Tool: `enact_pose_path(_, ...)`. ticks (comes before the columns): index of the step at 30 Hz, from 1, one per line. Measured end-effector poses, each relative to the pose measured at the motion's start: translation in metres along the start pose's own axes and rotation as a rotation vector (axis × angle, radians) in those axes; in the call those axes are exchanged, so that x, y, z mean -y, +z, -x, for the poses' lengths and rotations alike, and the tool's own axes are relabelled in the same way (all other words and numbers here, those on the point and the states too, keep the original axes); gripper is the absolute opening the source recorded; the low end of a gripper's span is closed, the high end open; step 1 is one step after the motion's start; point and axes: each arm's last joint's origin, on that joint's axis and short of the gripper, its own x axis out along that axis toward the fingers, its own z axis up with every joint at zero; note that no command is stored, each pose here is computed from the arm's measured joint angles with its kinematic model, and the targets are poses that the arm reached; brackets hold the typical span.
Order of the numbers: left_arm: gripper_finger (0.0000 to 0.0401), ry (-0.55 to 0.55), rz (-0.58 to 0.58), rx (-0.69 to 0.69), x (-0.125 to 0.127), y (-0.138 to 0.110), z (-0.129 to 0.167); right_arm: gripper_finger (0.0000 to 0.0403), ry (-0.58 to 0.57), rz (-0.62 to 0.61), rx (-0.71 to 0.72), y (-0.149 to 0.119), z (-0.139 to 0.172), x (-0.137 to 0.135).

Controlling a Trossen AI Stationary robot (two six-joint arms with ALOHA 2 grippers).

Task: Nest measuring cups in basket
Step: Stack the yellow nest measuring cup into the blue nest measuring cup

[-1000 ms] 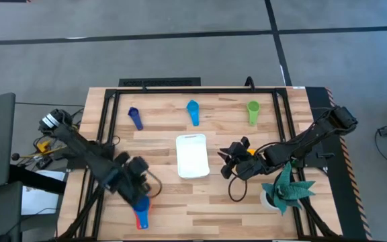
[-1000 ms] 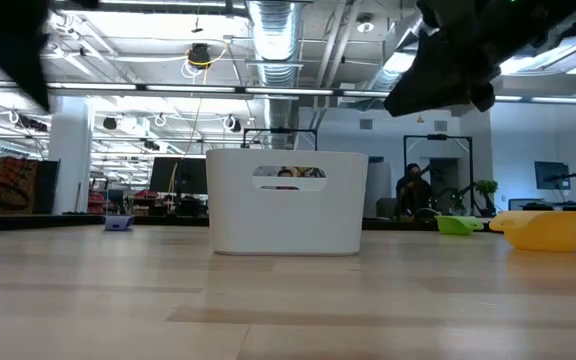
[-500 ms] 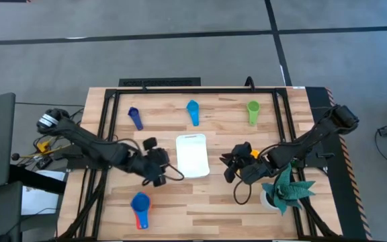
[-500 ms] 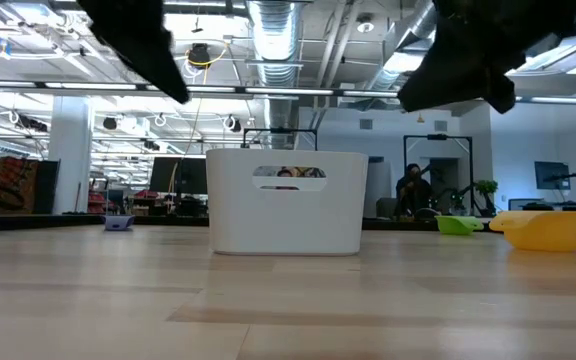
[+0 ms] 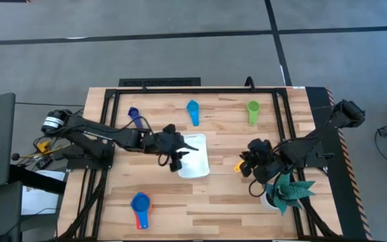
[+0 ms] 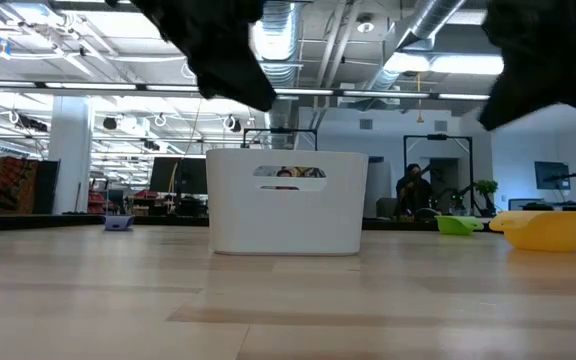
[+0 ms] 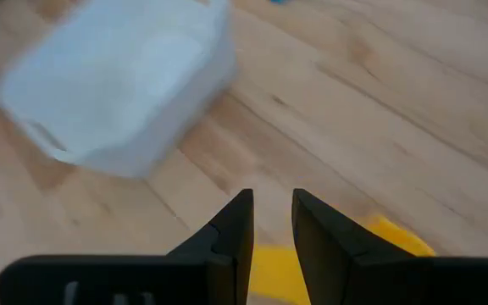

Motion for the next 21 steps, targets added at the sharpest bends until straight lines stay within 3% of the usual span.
enact_pose_path(5, 0.0141, 0.024, 0.015, -0.028, -0.002, -0.01, -0.024, 0.0108, -0.244, -0.037, -0.166, 0.0, 0.0, 0.03)
enact_pose_path(8, 0.0141, 0.027, 0.022, -0.05, -0.001, -0.014, -0.029, 0.0108, -0.327, -0.035, -0.261, 0.002, -0.002, 0.039)
enact_pose_path(14, 0.0141, 0.005, 0.024, -0.106, 0.01, -0.02, -0.02, 0.0127, -0.36, -0.014, -0.359, 0.016, -0.015, 0.048)
enact_pose_path(21, 0.0141, -0.006, 0.021, -0.098, 0.019, -0.015, 0.005, 0.019, -0.337, -0.021, -0.45, 0.034, -0.029, 0.058)
